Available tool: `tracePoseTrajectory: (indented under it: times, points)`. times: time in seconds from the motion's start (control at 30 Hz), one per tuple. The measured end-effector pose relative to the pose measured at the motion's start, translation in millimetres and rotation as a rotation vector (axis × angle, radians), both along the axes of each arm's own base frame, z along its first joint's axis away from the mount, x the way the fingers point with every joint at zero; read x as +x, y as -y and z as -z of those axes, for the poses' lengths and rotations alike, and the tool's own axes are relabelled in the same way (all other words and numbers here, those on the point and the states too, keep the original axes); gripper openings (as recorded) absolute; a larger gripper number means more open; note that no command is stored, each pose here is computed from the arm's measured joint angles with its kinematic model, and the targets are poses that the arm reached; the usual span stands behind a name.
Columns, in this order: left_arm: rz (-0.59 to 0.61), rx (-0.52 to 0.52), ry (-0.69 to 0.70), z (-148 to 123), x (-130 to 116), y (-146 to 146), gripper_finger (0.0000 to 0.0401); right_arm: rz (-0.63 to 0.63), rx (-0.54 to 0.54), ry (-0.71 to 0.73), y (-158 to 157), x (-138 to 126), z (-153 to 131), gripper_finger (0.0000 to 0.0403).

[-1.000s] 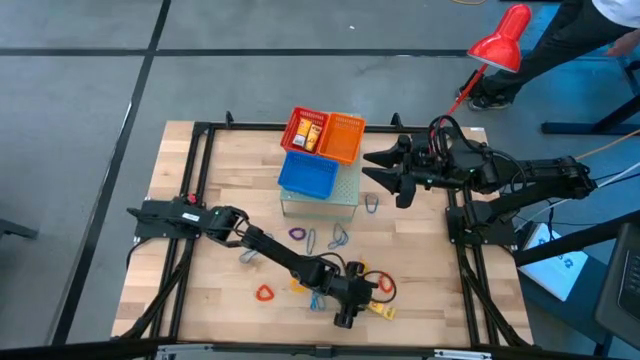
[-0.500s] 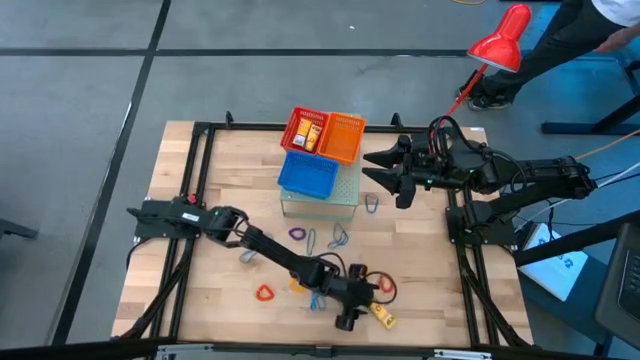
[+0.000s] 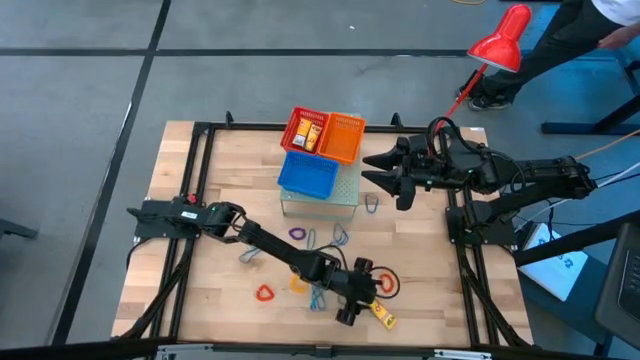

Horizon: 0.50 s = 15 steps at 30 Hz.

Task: Pick & Place Office Desk Supplies
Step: Put the crayon box into the red basket on the shelf

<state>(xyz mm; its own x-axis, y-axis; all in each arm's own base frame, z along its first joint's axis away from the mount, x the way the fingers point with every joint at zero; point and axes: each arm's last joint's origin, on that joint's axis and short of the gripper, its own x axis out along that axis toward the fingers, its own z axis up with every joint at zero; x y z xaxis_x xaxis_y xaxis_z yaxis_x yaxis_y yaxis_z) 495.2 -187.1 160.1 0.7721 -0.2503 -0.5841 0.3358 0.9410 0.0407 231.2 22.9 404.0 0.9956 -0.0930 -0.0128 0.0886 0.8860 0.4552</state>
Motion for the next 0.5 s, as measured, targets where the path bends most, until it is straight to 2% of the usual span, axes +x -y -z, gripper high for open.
tracePoseTrajectory:
  times: [0.13, 0.27, 0.5]
  points:
    - [0.049, -0.017, 0.013, -1, 0, 4, 0.0222, -0.002, 0.0, 0.0, 0, 0, 0, 0.0231]
    - [0.081, 0.014, 0.031, 0, 1, 6, 0.0226, -0.002, 0.003, 0.001, 0, 0, 0, 0.0231]
    - [0.091, 0.046, 0.061, 0, 9, -12, 0.0241, 0.011, 0.018, 0.005, 3, 0, 0, 0.0231]
